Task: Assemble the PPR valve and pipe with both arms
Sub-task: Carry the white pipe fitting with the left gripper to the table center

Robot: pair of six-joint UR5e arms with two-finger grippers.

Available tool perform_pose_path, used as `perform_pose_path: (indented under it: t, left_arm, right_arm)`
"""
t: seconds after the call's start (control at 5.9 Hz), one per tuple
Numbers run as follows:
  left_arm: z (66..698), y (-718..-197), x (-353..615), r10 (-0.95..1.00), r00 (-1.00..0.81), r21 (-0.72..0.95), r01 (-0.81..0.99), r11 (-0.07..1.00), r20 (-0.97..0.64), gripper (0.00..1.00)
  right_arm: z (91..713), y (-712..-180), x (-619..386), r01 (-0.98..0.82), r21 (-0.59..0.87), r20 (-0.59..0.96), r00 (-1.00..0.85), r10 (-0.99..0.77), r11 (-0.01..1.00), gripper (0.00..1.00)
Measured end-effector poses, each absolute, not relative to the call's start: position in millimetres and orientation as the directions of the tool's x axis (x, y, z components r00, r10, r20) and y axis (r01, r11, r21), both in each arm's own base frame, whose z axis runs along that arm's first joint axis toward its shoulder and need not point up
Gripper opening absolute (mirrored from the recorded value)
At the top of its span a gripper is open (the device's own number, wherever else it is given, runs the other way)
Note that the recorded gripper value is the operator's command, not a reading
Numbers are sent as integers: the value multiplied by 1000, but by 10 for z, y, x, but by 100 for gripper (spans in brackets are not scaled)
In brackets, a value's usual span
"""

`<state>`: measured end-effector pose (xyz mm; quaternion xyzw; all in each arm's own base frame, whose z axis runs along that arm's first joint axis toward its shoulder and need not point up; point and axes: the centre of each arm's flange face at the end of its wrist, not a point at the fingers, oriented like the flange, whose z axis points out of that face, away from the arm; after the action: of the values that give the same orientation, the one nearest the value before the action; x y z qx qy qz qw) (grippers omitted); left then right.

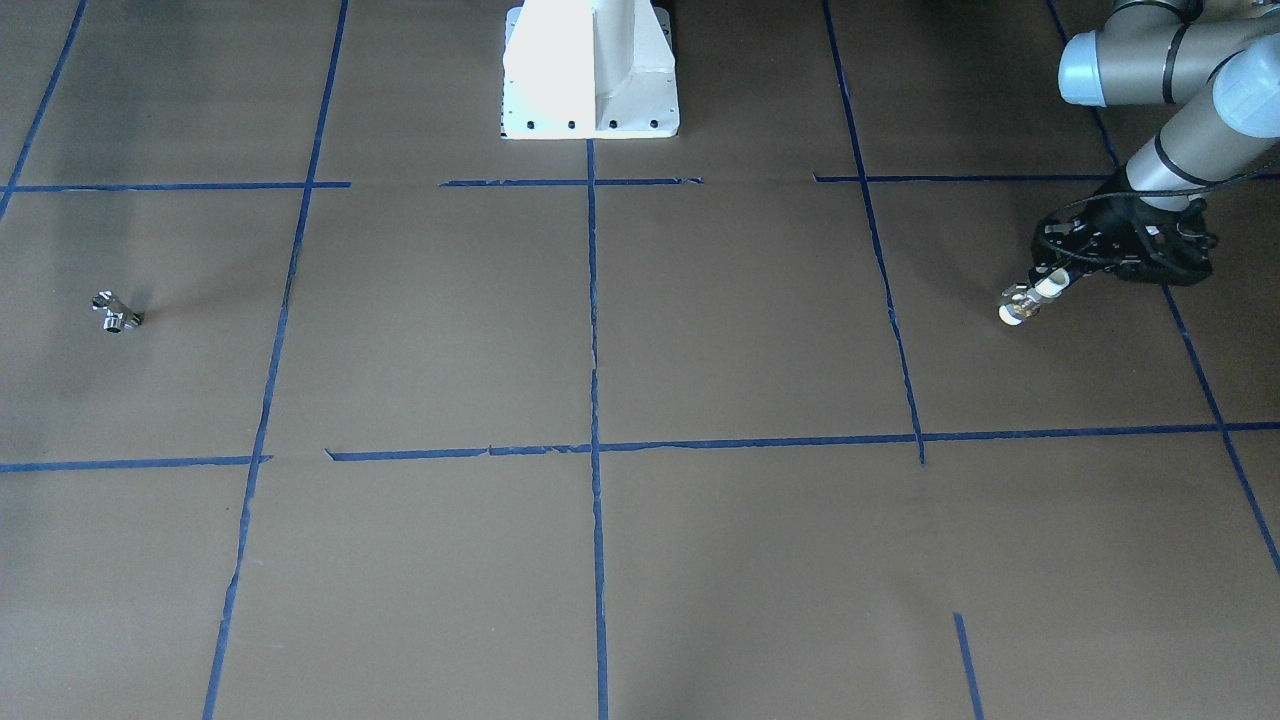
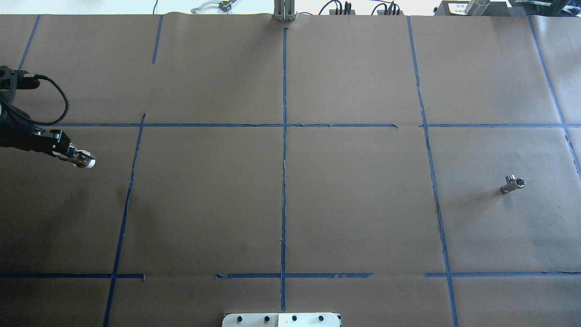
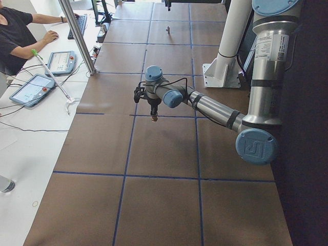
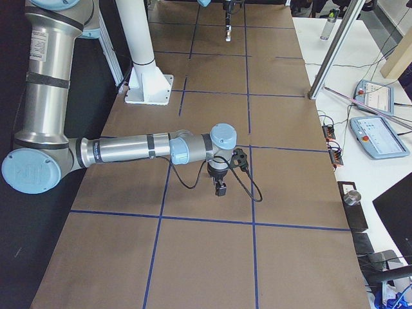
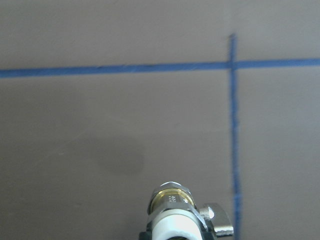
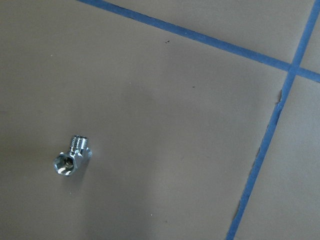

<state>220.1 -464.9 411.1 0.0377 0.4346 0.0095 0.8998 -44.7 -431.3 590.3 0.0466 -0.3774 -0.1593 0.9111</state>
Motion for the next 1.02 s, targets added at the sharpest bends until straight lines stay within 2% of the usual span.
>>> perform_pose_path:
  t: [0.51, 1.02]
  left_arm:
    - [2853, -4422, 3452, 10, 573, 19, 11, 1000, -819, 0]
    - [2042, -4210, 4595, -40, 601, -3, 62, 998, -799, 0]
  right_arm:
    - [5868, -4307, -461, 253, 247, 677, 646, -354, 935, 100]
    - [5854, -4304, -462, 252, 248, 678, 645, -353, 935, 100]
